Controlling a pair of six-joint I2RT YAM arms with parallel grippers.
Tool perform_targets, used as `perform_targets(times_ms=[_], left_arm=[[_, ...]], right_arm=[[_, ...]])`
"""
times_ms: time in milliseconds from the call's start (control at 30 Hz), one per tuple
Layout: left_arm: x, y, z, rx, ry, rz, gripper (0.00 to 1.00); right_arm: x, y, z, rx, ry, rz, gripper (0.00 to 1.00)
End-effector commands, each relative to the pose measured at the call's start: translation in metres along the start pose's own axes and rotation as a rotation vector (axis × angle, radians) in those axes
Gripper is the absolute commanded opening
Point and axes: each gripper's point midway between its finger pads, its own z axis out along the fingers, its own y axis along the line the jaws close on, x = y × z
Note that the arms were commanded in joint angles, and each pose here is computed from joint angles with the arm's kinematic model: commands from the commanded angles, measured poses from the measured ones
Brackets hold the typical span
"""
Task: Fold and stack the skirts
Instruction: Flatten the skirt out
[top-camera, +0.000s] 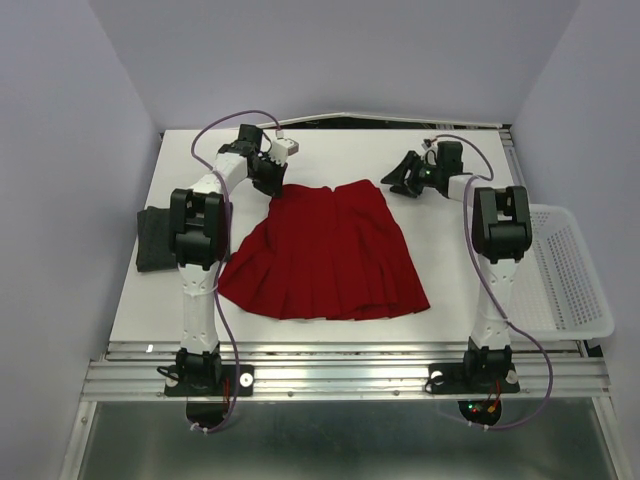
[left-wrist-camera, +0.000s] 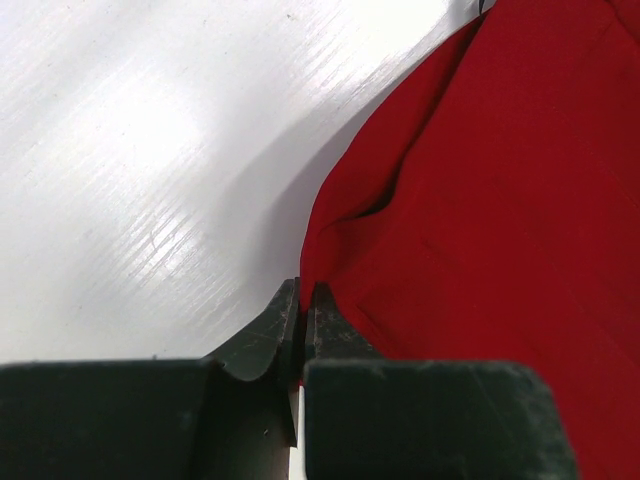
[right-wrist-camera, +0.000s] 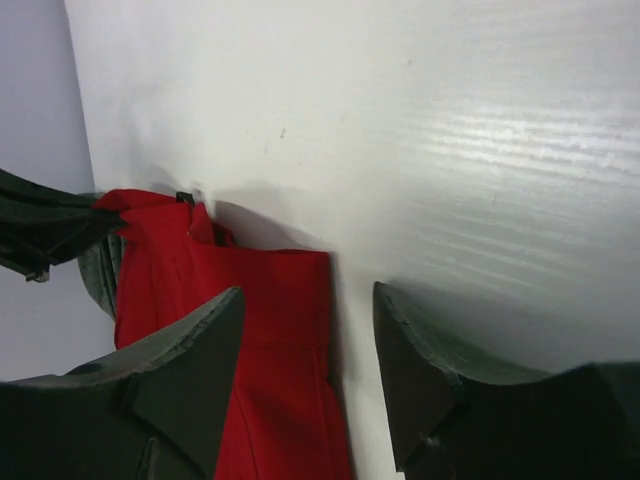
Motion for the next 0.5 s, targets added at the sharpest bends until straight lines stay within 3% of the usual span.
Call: perform_targets(times_ms=[0,233,367,400,467], left_arm=[[-0.026,0.003,-0.026,-0.044,-0.057,0.056,0.01],[-0.029,0.003,-0.028,-0.043,-0.062,0.060,0.01],[-0.029,0.003,-0.027,-0.045,-0.063,0.056,0.01],[-0.029,0.003,-0.027,-0.045,-0.063,0.056,0.01],[-0.030,0.004,-0.026,-0.046,-0.066,0.054,0.01]], right_arm=[[0.029,-0.004,0.013,0.028,0.063,0.026,0.61],[0.064,-0.002,0.024,0.014,0.177,0.063,0.64],[0.068,0.011,0.022,-0.055,0.207,0.103,0.59],[0.068,0.013,0.021,-0.066,0.209,0.098,0.55],[0.065,0.019,0.020,-0.080,0.205,0.079,0.33]])
